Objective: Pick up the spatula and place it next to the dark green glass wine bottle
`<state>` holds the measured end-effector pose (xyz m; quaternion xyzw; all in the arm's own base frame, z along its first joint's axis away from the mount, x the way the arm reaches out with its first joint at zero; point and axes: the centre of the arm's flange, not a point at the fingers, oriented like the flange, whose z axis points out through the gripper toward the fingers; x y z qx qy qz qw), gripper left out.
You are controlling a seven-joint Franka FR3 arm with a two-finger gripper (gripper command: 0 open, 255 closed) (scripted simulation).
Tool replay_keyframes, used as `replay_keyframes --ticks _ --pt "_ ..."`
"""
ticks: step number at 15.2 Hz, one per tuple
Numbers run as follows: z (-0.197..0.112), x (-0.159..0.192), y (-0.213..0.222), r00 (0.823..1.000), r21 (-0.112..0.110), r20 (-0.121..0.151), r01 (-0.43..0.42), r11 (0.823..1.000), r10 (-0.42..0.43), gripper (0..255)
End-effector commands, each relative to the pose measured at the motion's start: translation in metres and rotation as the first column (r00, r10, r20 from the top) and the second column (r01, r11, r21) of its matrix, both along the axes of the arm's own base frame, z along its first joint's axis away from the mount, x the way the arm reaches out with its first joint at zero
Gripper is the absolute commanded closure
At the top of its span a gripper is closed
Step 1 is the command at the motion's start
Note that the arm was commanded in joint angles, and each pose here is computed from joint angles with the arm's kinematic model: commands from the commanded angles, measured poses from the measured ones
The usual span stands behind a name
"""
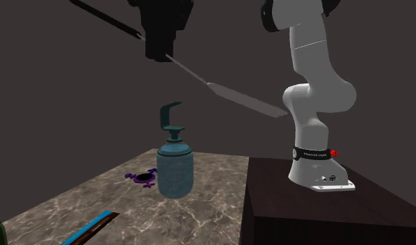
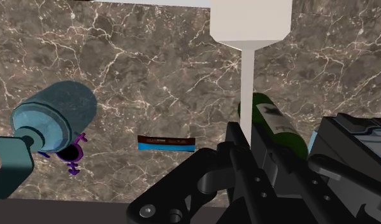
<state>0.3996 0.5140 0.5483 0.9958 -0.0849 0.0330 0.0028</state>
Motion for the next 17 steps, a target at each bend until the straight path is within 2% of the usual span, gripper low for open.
replay_keyframes --ticks 1,17 --pt "-0.011 0.000 -0.001 1.000 0.000 0.000 0.000 1.000 0.000 255" --pt "-0.095 0.000 -0.001 1.000 0.000 0.000 0.000 1.000 0.000 255"
